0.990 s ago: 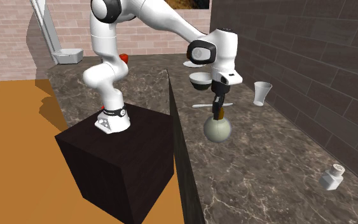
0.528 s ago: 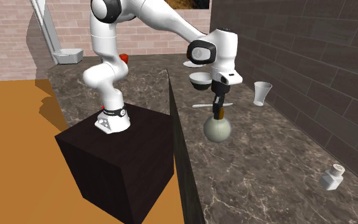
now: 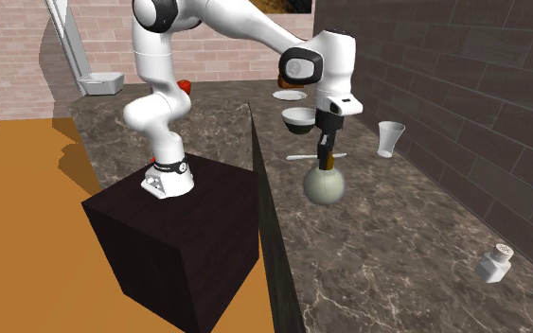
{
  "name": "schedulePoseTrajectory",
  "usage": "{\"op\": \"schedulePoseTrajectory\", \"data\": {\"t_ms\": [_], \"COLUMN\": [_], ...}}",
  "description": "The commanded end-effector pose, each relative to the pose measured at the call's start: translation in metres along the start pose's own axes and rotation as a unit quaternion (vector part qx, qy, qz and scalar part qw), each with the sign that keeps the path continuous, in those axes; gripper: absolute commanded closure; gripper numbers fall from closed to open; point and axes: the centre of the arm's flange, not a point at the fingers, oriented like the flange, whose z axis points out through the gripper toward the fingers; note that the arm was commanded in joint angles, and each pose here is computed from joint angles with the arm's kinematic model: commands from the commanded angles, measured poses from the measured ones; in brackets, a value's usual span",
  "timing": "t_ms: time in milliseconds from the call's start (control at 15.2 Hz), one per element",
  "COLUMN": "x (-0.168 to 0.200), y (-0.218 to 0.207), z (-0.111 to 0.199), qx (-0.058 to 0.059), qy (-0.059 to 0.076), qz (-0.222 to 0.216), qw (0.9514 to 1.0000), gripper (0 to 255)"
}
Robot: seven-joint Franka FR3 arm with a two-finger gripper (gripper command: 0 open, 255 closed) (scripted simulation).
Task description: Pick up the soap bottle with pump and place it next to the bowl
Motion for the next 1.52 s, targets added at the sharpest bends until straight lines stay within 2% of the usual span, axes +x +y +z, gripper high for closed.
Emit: {"op": "schedulePoseTrajectory", "data": {"t_ms": [0, 1452], "x": [0.001, 0.004], "y": [0.0, 0.002], "z": [-0.01, -0.126], "qx": [0.0, 0.0], "qy": [0.0, 0.0], "qz": [0.0, 0.0], "qw": [1.0, 1.0], "gripper": [255, 255]}}
